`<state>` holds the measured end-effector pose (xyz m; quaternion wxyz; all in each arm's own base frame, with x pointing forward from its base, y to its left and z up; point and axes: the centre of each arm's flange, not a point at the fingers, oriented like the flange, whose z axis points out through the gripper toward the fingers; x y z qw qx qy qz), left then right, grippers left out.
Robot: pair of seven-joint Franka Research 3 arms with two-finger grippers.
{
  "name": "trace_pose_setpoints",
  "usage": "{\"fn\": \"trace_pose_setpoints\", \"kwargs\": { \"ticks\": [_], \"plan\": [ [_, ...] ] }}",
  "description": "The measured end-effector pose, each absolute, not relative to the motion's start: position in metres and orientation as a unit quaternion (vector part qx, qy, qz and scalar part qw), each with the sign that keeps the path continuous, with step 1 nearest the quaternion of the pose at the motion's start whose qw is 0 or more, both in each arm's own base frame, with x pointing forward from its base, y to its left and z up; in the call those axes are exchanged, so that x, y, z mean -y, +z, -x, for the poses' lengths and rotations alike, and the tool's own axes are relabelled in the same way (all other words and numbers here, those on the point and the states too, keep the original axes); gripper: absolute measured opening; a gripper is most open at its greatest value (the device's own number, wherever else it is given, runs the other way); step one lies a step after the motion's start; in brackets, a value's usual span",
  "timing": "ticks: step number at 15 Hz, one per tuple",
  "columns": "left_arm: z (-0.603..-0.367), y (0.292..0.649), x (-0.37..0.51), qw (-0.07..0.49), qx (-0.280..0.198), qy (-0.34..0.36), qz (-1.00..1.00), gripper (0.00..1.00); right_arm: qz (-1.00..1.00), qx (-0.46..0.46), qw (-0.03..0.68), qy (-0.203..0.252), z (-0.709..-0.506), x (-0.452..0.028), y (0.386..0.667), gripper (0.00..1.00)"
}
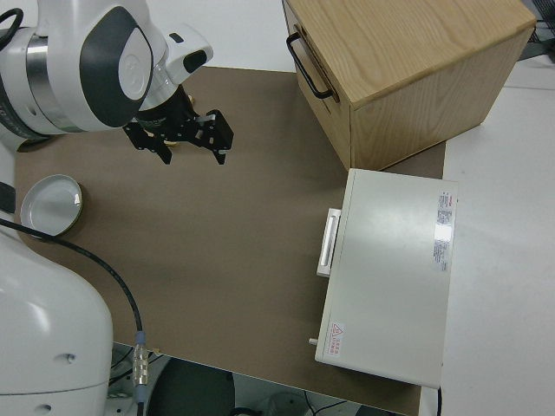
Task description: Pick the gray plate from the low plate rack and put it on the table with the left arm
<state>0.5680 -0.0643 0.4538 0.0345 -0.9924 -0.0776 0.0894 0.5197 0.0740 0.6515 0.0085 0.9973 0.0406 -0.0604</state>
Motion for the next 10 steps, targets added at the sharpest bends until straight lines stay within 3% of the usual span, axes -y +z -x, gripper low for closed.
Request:
{"fn": "trace_pose_setpoints", "kwargs": {
  "ticks": [6,10],
  "plan": [
    [-0.584,0.524,0.063,0.024,0.073,0.016,0.997,1.00,-0.997,-0.041,0.008,-0.060,-0.520,-0.074,0.652,0.99],
    [-0.588,0.543,0.060,0.020,0.054,-0.002,0.998,1.00,-0.997,-0.041,0.008,-0.060,-0.520,-0.074,0.652,0.99]
  ]
}}
